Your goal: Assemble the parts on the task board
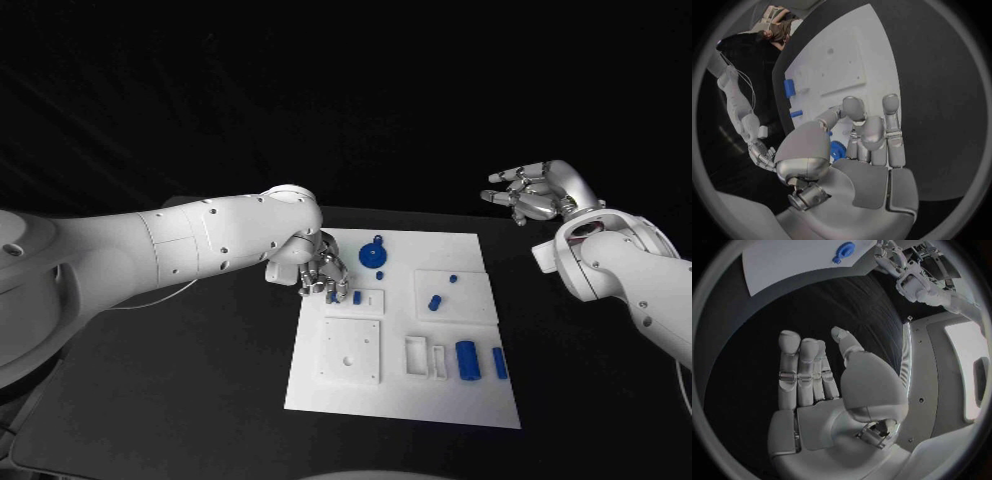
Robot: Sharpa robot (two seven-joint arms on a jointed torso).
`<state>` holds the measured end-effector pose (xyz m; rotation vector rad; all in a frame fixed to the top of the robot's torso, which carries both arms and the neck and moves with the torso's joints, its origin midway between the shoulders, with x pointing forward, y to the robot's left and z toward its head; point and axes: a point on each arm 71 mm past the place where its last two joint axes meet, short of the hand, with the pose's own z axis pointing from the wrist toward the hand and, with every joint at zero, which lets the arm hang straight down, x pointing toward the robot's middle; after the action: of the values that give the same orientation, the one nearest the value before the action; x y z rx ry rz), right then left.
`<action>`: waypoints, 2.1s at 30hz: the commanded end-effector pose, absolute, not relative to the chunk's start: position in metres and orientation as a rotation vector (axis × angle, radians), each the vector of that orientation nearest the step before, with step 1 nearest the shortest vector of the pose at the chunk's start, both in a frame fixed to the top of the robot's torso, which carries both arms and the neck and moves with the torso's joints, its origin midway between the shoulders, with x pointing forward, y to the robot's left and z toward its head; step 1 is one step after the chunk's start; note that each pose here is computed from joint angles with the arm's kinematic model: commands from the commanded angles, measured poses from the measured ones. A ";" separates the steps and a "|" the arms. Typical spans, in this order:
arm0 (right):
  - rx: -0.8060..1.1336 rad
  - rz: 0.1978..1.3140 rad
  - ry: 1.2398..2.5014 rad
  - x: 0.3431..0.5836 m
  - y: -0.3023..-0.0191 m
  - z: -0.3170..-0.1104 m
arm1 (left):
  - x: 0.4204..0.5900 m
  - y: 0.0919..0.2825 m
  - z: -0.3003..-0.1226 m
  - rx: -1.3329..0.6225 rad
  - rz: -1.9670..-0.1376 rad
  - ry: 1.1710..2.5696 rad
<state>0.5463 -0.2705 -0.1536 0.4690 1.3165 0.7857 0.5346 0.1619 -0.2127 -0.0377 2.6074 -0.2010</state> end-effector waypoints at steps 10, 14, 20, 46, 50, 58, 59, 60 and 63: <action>0.449 0.791 1.327 0.546 -0.269 -0.154 | 0.530 0.160 -0.220 -0.004 -0.177 2.615; 0.449 0.792 1.327 0.546 -0.269 -0.154 | 0.529 0.160 -0.221 0.000 -0.173 2.610; 0.449 0.792 1.327 0.546 -0.269 -0.155 | 0.529 0.159 -0.222 0.001 -0.169 2.597; 0.447 0.795 1.334 0.545 -0.268 -0.155 | 0.530 0.157 -0.228 -0.007 -0.156 2.573; 0.446 0.796 1.334 0.545 -0.267 -0.155 | 0.530 0.157 -0.228 -0.010 -0.159 2.575; 0.445 0.796 1.335 0.545 -0.268 -0.155 | 0.530 0.157 -0.228 -0.013 -0.159 2.578; 0.445 0.796 1.335 0.545 -0.268 -0.155 | 0.530 0.157 -0.228 -0.013 -0.159 2.578; 0.445 0.796 1.335 0.545 -0.268 -0.155 | 0.530 0.157 -0.228 -0.014 -0.159 2.578; 0.445 0.795 1.335 0.545 -0.268 -0.155 | 0.530 0.157 -0.229 -0.014 -0.159 2.578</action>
<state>0.5456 -0.2698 -0.1552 0.4644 1.3265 0.7880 0.5341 0.1575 -0.2157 -0.0154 2.5775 -0.1841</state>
